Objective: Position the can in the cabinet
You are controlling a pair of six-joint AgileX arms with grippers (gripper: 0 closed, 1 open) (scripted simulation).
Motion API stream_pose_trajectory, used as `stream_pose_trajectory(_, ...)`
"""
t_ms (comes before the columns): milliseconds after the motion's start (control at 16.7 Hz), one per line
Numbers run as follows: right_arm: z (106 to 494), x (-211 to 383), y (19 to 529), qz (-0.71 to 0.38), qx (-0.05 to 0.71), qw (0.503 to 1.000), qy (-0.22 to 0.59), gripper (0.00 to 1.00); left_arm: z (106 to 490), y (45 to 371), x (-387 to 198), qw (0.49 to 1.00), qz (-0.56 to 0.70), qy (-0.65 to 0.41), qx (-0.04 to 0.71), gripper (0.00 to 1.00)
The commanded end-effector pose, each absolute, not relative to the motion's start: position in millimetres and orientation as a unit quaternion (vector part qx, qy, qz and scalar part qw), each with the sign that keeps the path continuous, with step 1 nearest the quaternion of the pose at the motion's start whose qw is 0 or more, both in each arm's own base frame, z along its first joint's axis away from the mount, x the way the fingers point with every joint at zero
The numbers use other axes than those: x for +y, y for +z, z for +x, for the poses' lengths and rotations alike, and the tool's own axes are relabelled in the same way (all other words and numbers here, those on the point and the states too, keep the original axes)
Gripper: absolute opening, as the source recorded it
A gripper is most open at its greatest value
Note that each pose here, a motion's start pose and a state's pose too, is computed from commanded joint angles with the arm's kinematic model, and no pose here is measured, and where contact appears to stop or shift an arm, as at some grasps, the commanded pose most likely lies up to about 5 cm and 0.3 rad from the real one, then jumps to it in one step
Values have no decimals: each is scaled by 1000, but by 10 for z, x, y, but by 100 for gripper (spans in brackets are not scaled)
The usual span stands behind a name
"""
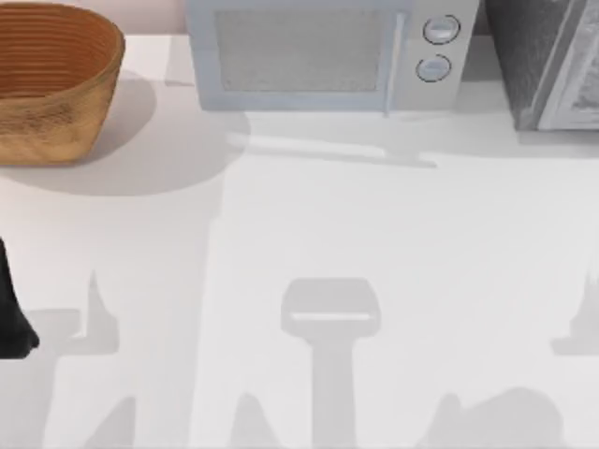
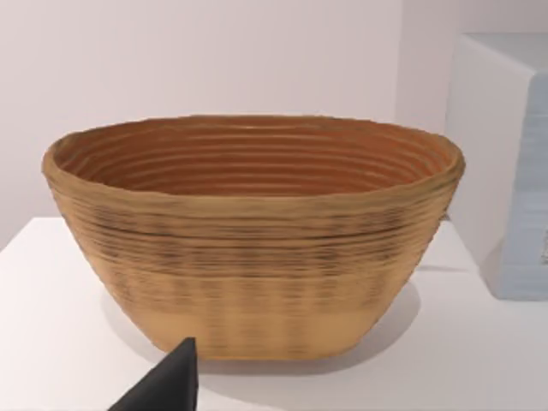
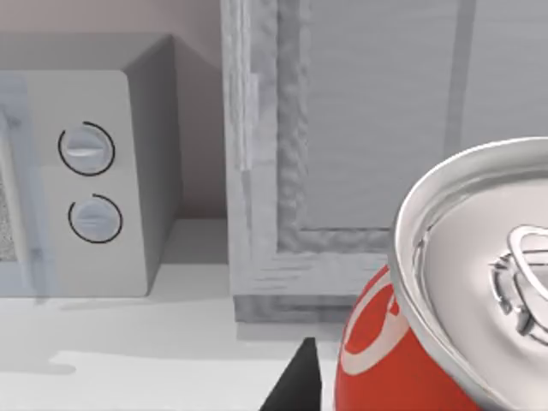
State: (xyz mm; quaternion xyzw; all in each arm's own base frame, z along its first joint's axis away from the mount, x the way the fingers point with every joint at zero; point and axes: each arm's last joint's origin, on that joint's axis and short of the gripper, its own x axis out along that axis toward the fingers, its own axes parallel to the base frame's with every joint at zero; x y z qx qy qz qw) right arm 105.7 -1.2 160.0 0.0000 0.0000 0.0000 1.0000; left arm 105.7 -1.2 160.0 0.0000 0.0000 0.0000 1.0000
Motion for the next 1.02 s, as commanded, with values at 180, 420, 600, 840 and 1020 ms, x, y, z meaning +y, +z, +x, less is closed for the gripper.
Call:
stream_pose_trajectory(180,1058,-15,1606,1,0,1000,-1,0,1057,1600,-12,1000,0,0,0,100)
stream_pose_trajectory(420,1060,-8,1874,0,4,1000,-5,0,1057,1600,-12,1000,0,0,0,100)
stream_pose_trajectory(600,1101,11,2340,0,9,1000,-6,0,1057,1600,-12,1000,0,0,0,100)
stream_pose_trajectory(840,1297,67,3160,0,16,1000,-3,0,1057,1600,-12,1000,0,0,0,100)
stream_pose_trajectory(1020,1563,139,3788,-1,18,1000,-1,0,1057,1600,-12,1000,0,0,0,100)
